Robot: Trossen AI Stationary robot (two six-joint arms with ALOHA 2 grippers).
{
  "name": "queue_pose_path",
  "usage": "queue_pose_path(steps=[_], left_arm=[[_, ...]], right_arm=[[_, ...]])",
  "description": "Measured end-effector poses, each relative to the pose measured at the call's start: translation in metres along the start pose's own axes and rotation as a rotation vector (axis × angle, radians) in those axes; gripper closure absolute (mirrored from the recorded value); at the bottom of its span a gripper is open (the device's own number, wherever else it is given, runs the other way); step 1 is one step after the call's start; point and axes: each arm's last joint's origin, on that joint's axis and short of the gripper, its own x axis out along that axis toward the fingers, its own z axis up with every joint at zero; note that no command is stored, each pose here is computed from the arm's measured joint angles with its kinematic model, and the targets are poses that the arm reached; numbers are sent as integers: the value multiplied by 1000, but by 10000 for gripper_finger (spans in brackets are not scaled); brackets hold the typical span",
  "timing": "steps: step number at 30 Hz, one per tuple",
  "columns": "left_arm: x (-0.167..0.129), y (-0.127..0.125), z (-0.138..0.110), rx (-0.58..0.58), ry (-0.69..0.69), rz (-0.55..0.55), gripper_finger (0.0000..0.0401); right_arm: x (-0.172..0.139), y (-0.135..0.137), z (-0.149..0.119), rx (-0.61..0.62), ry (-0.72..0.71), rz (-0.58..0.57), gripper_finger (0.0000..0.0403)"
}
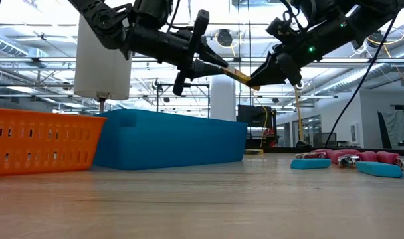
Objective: Pick & Place School Supplies
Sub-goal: Put the yellow crayon box into the white bin
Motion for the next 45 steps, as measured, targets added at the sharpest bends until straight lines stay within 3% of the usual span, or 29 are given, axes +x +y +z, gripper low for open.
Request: queue_pose_path(steps=[7, 16, 22, 30, 39, 45], left_arm=[[0, -1, 2, 37, -25, -4, 364], [-1, 5, 13, 49, -70, -8, 349], [-1, 12, 19, 46, -77, -13, 368], [-4, 15, 28, 78, -55, -52, 352], [-24, -14, 36, 203, 42, -274, 369], [-51, -47, 29, 303, 133, -286, 357]], right_arm=[[0, 0, 0, 85, 4, -14, 226], [-4, -4, 2, 278, -6, -50, 167], [-12, -8, 5, 287, -18, -53, 140], [-37, -19, 6, 319, 3, -90, 139], [-57, -25, 0, 426, 51, -95, 142], [-54, -23, -4, 468, 88, -87, 142]])
